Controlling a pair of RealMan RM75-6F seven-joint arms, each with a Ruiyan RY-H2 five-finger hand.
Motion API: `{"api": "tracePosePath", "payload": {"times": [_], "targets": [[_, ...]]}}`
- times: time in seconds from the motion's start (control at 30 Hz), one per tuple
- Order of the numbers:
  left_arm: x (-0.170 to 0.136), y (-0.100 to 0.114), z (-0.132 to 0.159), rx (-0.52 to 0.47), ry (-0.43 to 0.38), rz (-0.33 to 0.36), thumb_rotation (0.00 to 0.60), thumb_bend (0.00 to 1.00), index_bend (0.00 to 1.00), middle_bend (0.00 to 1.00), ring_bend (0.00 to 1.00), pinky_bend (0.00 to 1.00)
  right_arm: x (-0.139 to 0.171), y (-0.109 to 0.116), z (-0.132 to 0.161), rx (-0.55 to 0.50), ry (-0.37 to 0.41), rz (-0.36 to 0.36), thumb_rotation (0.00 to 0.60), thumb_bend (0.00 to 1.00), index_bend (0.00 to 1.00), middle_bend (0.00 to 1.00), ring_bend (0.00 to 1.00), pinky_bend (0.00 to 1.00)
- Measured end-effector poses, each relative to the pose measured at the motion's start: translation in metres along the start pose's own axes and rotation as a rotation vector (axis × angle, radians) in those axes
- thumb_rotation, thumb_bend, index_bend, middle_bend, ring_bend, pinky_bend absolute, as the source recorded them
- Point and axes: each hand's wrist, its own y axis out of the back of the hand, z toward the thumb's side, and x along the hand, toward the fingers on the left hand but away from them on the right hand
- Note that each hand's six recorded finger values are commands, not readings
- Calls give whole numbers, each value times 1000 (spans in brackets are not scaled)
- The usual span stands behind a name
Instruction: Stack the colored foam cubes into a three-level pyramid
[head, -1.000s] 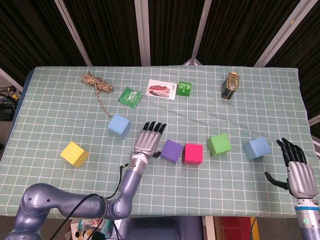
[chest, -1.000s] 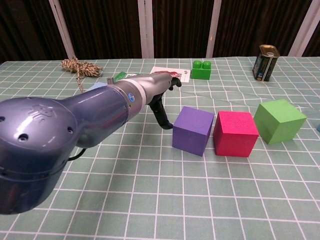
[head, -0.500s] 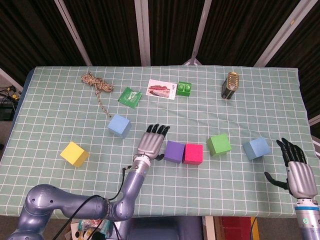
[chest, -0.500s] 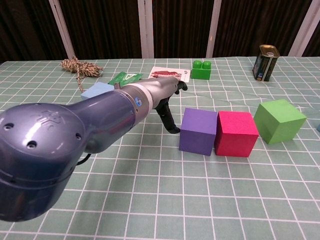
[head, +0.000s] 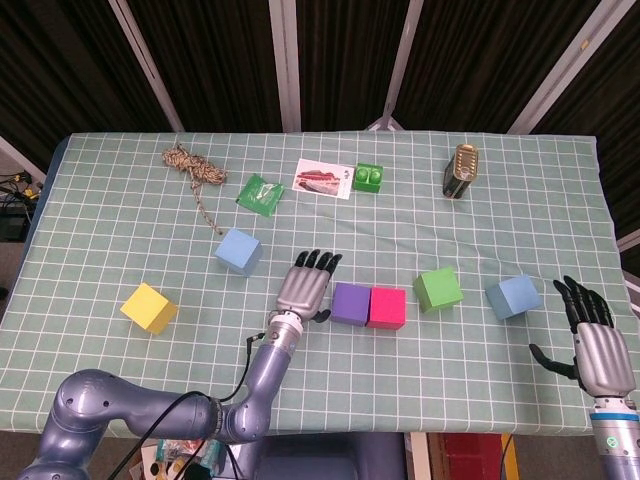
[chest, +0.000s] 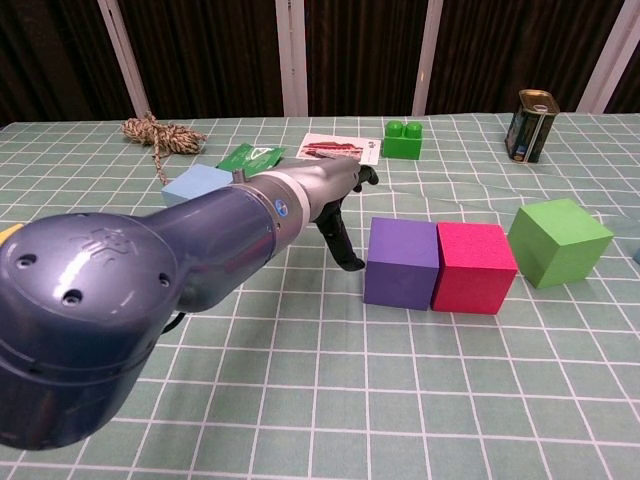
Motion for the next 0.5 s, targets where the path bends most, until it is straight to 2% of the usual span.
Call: {"api": "tracePosePath", "payload": {"times": [0.5], "targets": [[0,-2,3,-25,-12,-4,600,340,0,61,0,40,0,0,0,0,0,2,600,250,0,0,0,0]]}}
